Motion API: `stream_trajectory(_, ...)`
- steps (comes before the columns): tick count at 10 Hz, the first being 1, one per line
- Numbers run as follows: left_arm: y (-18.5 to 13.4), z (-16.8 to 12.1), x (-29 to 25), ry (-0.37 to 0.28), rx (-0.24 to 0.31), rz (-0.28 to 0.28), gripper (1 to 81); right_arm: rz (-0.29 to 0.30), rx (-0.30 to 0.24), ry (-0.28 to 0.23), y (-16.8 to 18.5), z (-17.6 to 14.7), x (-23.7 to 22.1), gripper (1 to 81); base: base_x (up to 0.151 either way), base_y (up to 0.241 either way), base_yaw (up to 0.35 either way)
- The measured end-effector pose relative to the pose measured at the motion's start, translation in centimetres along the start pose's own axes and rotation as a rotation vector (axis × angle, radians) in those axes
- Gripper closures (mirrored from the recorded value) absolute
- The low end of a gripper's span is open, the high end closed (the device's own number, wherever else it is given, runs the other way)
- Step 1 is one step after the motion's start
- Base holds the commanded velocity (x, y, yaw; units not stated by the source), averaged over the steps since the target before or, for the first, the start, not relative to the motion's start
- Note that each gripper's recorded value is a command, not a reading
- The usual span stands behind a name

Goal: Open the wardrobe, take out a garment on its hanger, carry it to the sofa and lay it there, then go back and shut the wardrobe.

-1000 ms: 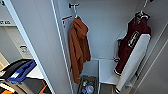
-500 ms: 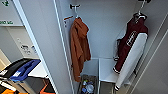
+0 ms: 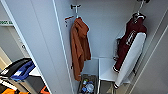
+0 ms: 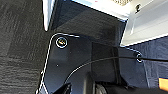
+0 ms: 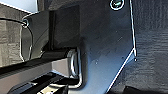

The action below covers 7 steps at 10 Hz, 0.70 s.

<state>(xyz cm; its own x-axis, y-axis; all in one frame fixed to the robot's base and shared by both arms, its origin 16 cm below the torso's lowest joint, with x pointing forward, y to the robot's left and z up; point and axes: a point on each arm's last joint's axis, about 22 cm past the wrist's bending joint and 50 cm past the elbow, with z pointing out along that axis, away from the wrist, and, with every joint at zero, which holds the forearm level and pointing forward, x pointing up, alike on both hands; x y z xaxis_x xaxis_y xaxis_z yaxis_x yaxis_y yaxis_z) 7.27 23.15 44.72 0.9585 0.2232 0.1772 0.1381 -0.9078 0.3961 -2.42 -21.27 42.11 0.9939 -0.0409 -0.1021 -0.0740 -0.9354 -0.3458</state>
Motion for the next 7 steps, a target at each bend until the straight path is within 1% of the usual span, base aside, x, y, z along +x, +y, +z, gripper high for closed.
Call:
stream_trajectory(1, -0.6, -0.2, 1.4, 0.045, 0.005, -0.008, 1.0, -0.012, 0.003, 0.009, -0.3, 0.1, 0.9, 1.0, 0.0, 0.0, 0.0)
stream_trajectory(2, -2.0, -0.7, 2.3, 0.08, 0.025, -0.035, 1.0, -0.058, 0.009, 0.017, -0.8, 0.3, 1.7, 1.0, 0.0, 0.0, 0.0)
stream_trajectory(3, -3.5, -1.0, 2.3, 0.082, 0.054, -0.038, 1.0, -0.157, 0.016, 0.016, -1.8, 0.7, 2.6, 1.0, 0.0, 0.0, 0.0)
stream_trajectory(5, -5.0, -1.1, 2.2, 0.083, 0.092, -0.036, 1.0, -0.457, 0.0, 0.029, -3.1, 1.3, 5.4, 1.0, 0.0, 0.0, 0.0)
stream_trajectory(6, -5.3, -1.0, 2.2, 0.083, 0.109, -0.033, 1.0, -0.555, -0.021, 0.037, -3.4, 1.6, 6.9, 1.0, 0.0, 0.0, 0.0)
stream_trajectory(7, -5.4, -0.7, 2.1, 0.083, 0.124, -0.031, 1.0, -0.636, -0.058, 0.035, -3.3, 1.8, 8.4, 1.0, 0.0, 0.0, 0.0)
